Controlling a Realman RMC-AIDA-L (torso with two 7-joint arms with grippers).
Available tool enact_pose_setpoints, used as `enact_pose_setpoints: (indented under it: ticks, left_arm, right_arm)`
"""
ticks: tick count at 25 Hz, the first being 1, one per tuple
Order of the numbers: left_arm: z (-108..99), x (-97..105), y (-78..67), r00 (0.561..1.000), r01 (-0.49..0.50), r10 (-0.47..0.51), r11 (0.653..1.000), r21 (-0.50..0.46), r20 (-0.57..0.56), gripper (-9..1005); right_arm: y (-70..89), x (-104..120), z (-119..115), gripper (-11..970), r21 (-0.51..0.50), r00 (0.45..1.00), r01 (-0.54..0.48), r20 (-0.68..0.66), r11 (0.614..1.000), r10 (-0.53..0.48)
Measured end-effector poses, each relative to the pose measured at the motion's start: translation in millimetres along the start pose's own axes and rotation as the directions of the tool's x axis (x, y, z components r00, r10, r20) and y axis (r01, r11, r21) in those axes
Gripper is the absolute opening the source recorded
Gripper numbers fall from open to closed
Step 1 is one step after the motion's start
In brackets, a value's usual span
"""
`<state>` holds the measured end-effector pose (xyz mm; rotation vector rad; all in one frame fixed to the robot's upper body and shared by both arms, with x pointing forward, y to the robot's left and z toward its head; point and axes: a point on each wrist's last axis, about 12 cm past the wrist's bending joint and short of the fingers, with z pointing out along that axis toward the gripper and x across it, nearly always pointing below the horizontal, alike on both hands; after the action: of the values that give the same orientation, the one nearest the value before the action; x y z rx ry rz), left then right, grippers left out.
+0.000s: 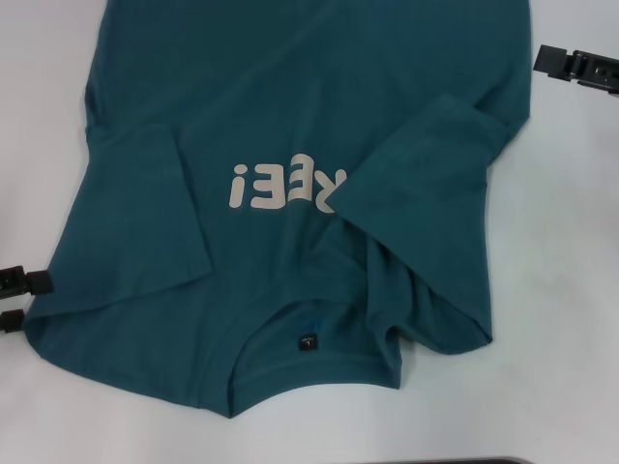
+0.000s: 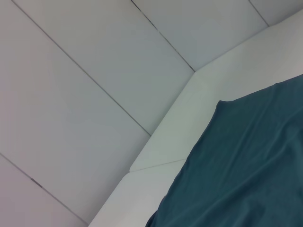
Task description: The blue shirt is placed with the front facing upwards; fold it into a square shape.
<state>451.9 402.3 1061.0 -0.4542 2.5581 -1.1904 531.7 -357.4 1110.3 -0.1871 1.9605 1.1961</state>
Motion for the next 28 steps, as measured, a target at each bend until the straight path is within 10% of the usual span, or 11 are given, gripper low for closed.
enact_pose_setpoints:
  ticks: [28]
  left_arm:
    - [13,-6,-13.2,0.998,-0.040,0.041,0.999,0.020,-0.041,884]
  right_arm:
    - [0.1,1,-2,943,0.001,1.000,0.000,0.001,1.000,0.000]
